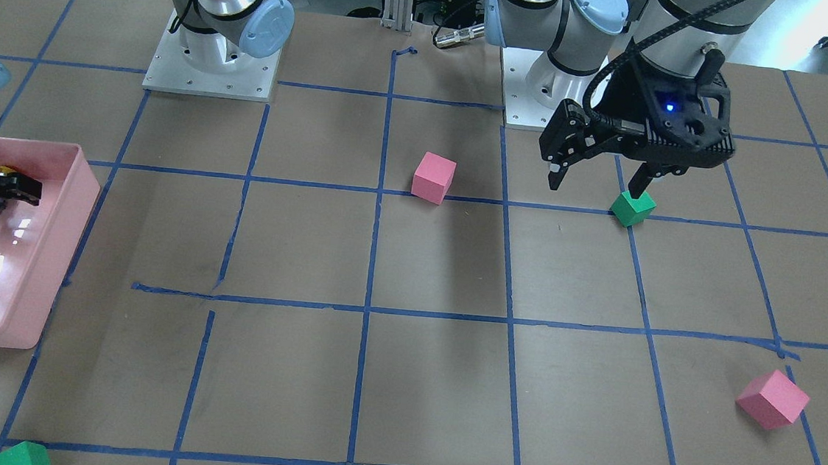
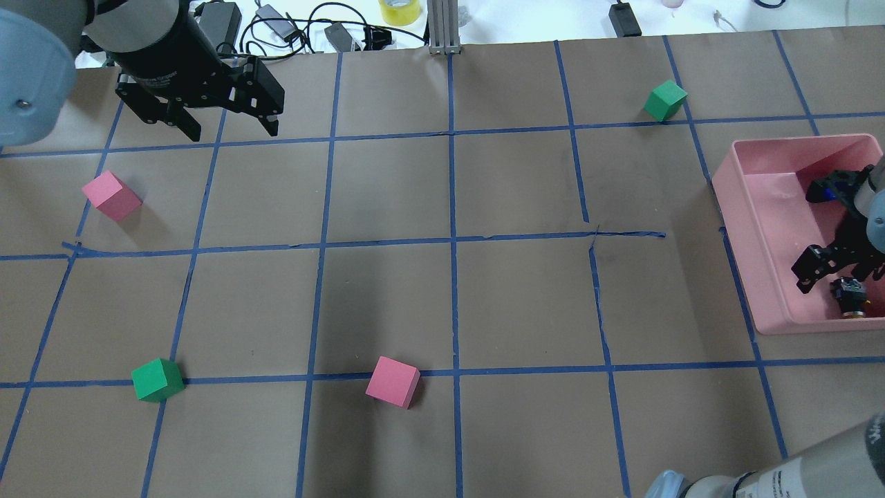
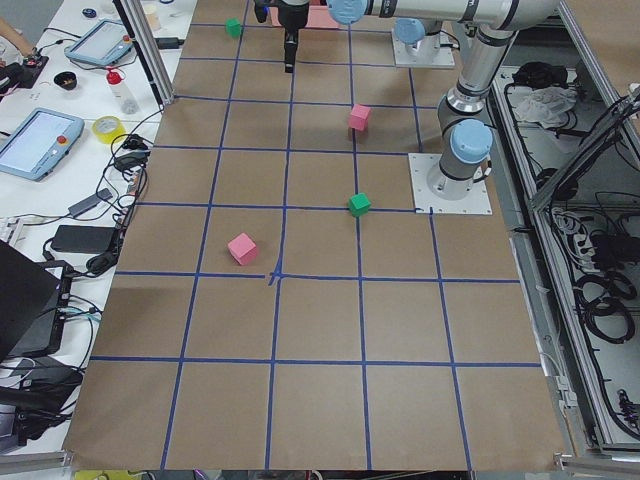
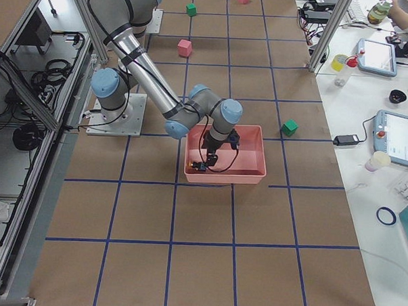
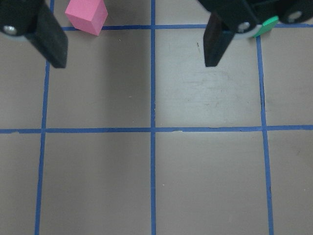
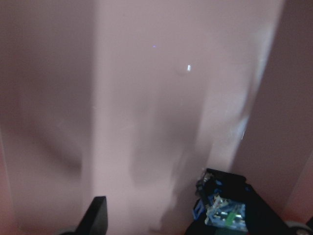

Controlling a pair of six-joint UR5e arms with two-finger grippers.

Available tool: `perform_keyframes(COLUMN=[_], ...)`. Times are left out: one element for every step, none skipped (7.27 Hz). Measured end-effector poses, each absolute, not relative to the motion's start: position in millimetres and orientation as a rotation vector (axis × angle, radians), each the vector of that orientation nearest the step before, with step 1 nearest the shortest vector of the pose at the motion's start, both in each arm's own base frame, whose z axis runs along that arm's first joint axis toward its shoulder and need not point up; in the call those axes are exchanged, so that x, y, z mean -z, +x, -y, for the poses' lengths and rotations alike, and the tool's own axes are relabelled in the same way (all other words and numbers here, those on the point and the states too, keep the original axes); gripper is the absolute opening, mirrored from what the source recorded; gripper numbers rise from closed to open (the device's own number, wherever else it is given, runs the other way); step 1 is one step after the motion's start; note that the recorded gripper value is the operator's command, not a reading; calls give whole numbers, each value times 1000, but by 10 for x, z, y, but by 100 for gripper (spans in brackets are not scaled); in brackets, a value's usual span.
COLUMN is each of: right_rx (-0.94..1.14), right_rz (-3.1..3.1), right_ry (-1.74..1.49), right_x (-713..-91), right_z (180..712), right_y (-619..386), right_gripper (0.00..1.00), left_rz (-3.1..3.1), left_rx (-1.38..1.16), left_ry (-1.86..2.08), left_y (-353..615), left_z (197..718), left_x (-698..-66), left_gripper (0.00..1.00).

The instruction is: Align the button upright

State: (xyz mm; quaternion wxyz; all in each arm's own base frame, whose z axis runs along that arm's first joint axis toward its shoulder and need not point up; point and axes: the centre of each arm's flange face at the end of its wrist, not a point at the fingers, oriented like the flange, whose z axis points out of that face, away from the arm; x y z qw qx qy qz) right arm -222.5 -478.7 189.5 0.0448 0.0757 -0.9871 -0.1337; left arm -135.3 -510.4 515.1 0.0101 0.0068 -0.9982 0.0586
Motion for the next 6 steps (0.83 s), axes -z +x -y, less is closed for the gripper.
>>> perform_keyframes(right_rx=[405,405,407,409,413,418], right_rz=[3014,3013,3013,3013,3013,3014], right_ry=[245,257,264,269,276,296], right_x=[-1890,-1885,-1878,-1872,-1860,-1842], right_z=[4788,4788,4785,4781,4780,4784], right_y=[-2225,-2226,-2224,-2222,-2223,-2226], right_gripper=[100,100,100,100,100,100], left_rz=[3116,3118,3118,3116,3116,3116], left_rx=[-185,-185,-183,-180,-179,-180], left_ry=[21,22,22,22,23,23], left_y=[-1352,-1350,-1349,-1349,-1347,-1346], left_z=[5100,5095,5089,5083,5081,5081], left_x=[-5157,-5158,-5154,-5145,-5140,-5142], left_gripper=[100,100,100,100,100,100])
